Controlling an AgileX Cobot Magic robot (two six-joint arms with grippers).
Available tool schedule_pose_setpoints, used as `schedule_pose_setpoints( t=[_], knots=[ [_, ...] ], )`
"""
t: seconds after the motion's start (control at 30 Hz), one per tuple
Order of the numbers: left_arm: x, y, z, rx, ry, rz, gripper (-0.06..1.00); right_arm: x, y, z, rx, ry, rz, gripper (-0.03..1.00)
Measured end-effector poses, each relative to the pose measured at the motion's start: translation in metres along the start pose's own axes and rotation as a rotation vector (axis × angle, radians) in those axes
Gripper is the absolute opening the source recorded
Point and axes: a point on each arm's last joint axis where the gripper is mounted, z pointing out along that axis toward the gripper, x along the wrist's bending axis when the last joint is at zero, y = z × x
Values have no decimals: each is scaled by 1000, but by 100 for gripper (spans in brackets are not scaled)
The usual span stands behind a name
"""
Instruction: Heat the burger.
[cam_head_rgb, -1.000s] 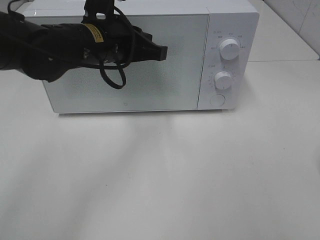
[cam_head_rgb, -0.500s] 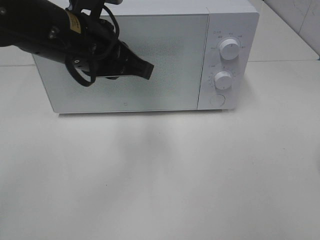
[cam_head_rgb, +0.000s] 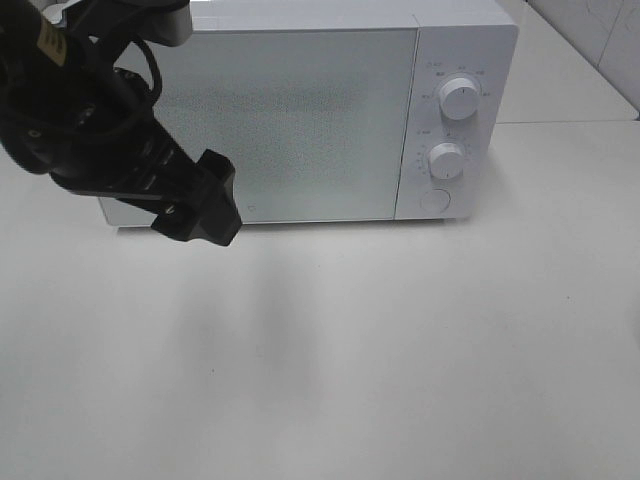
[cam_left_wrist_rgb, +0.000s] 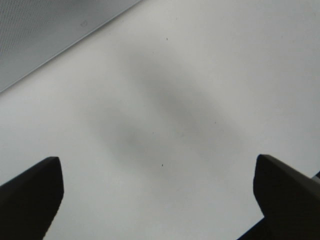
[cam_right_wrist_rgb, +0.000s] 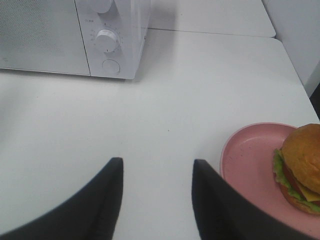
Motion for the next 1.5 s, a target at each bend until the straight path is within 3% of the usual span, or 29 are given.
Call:
schedule_pose_setpoints(
  t=[0.43,0.7,0.87,1.2,1.5],
  knots=[
    [9,-18,-25,58,7,-39,99,0,0,0,0,0,0,47],
    [47,-64,-47,58,80,-195,99,0,0,0,0,0,0,47],
    [72,-106,-64,47,157,-347,99,0,0,0,0,0,0,47],
    [77,-162,-76,24,226,-464,99,0,0,0,0,0,0,47],
    [81,-186,-94,-4,299,-582,99,0,0,0,0,0,0,47]
  ],
)
